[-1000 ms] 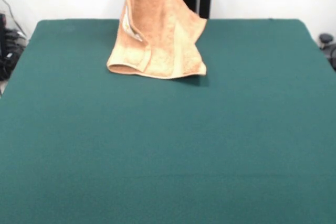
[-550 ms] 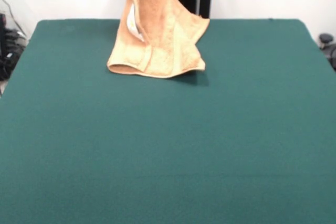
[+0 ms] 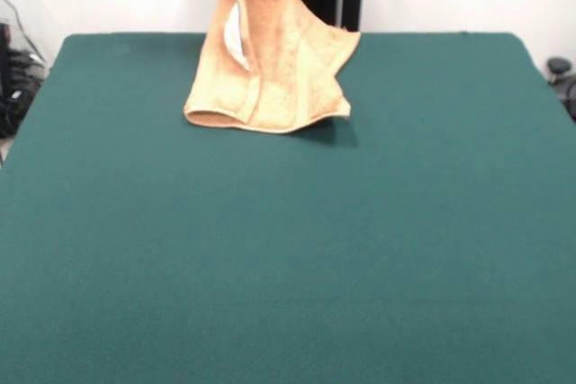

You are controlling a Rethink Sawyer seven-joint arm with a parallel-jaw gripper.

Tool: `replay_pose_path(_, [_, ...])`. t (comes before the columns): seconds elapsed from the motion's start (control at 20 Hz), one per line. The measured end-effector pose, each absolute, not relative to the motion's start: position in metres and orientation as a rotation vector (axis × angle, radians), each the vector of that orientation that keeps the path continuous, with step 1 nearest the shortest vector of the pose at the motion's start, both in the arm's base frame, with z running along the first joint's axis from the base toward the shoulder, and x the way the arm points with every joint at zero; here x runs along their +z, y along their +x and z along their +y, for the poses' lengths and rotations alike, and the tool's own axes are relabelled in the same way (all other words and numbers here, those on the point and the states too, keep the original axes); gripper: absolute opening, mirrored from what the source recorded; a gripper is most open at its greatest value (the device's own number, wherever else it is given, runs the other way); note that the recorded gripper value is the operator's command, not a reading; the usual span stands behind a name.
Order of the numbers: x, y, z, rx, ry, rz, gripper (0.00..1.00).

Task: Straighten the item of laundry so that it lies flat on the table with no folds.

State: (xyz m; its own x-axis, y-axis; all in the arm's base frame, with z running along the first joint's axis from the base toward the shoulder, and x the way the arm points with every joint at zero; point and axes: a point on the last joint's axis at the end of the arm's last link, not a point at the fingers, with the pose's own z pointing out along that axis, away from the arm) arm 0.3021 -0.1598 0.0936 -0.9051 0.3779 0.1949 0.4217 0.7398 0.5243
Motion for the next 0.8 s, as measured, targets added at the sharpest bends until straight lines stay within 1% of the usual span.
replay_pose_path(0.55, [0.086,0.312,-0.166,-1.133,-0.512,-2.629,0.0])
replay_pose_path(0.7, [0.085,0.315,-0.166,-1.146,-0.479,-2.627,0.0])
replay_pose_path(0.8, [0.083,0.317,-0.165,-1.099,-0.405,-2.686,0.0])
